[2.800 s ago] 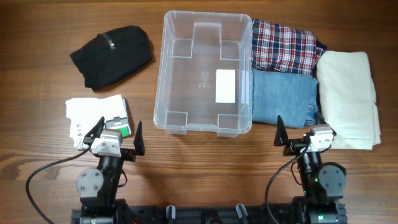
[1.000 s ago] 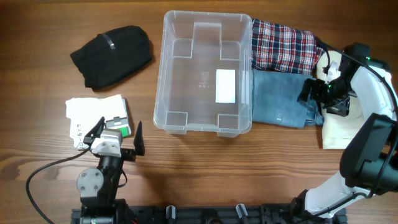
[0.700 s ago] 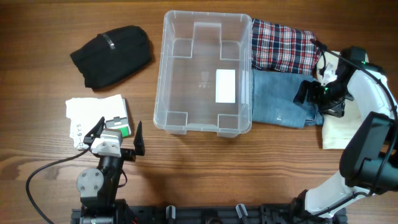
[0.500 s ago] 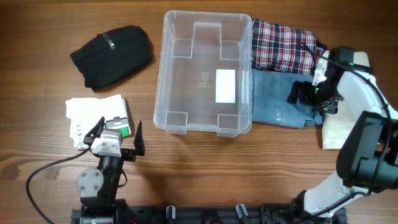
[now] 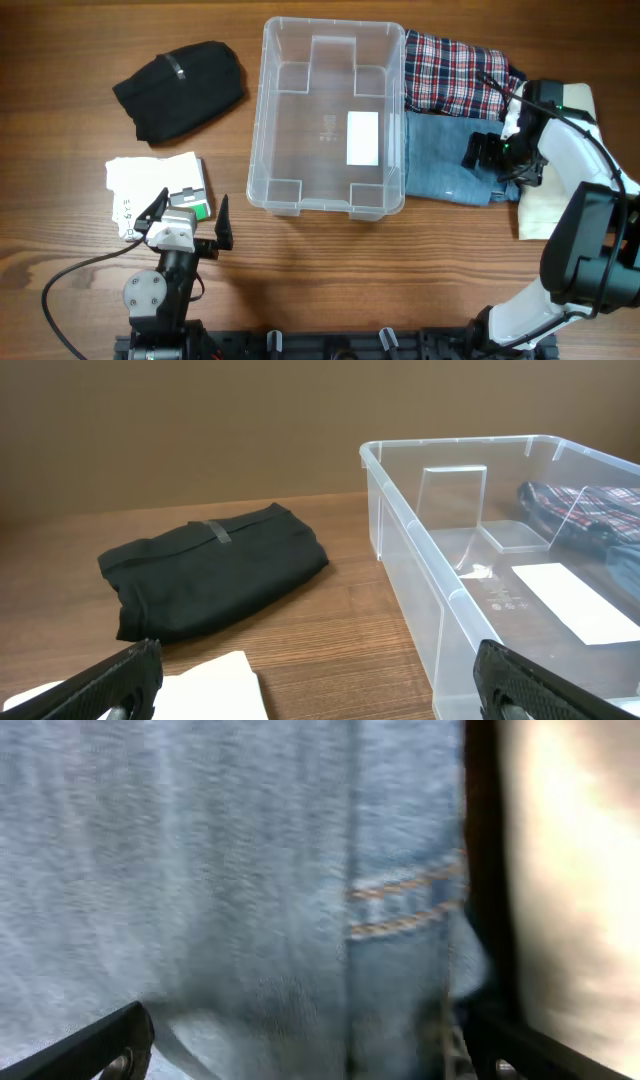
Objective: Pack container
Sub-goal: 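Lower the right gripper and pinch the jeans' edge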
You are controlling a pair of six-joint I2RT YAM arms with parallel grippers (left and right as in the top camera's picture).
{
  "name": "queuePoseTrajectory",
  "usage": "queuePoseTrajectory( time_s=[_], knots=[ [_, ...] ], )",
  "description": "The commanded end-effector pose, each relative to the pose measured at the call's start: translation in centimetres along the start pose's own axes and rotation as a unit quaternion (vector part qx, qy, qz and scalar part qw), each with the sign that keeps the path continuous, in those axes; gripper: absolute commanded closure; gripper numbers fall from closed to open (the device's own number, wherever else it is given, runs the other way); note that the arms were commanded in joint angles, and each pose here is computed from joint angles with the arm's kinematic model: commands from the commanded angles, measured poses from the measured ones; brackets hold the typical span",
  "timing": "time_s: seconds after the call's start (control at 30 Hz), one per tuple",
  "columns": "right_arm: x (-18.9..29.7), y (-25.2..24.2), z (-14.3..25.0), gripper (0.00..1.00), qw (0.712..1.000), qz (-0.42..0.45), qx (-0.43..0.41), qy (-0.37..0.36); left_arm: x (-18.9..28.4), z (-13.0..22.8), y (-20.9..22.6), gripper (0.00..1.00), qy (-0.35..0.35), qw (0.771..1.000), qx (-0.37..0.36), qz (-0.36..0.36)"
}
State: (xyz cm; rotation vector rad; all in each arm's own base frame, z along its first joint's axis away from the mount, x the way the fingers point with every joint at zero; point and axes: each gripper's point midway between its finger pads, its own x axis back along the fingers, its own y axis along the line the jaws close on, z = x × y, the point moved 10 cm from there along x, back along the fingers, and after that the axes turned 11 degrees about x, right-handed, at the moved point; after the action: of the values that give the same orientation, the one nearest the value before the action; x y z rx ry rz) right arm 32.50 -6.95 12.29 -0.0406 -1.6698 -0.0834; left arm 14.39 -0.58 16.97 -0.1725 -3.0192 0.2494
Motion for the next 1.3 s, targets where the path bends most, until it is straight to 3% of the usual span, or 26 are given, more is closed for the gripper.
queuePoseTrajectory(
  time_s=[0.0,0.67,0.73,0.9,1.07,1.17,1.2,1.23,1.27],
  knots=[
    [-0.6,-1.4,0.3,0.0,0.996,0.078,-0.018,0.028,0.0,0.2,0.0,0.0,0.0,1.0,-0.01,0.0],
    [-5.3,-0.9,3.9,0.0,0.996,0.024,-0.081,0.03,0.0,0.2,0.0,0.0,-0.001,1.0,-0.01,0.0],
    [-5.4,-0.9,4.2,0.09,0.996,0.023,-0.082,0.036,0.0,0.2,0.0,0.0,-0.001,1.0,-0.01,0.0],
    [-5.4,-0.6,4.4,0.2,0.996,0.006,-0.082,0.041,0.0,0.2,0.0,0.0,-0.001,1.0,-0.01,0.0],
    [-5.4,-0.5,4.4,0.56,0.996,0.001,-0.083,0.042,0.0,0.2,0.0,0.0,-0.001,1.0,-0.01,0.0],
    [-5.2,-0.3,4.0,0.66,0.996,-0.018,-0.082,0.035,0.0,0.2,0.0,0.0,-0.001,1.0,-0.01,0.0],
    [-5.1,-0.3,3.8,0.51,0.996,-0.017,-0.082,0.033,0.0,0.2,0.0,0.0,0.0,1.0,-0.01,0.0],
    [-4.8,-0.3,3.4,0.17,0.996,-0.017,-0.082,0.028,0.0,0.2,0.0,0.0,0.0,1.0,-0.01,0.0],
    [-4.5,-0.4,3.2,0.09,0.996,-0.017,-0.082,0.028,0.0,0.2,0.0,0.0,-0.001,1.0,-0.01,0.0]
  ],
)
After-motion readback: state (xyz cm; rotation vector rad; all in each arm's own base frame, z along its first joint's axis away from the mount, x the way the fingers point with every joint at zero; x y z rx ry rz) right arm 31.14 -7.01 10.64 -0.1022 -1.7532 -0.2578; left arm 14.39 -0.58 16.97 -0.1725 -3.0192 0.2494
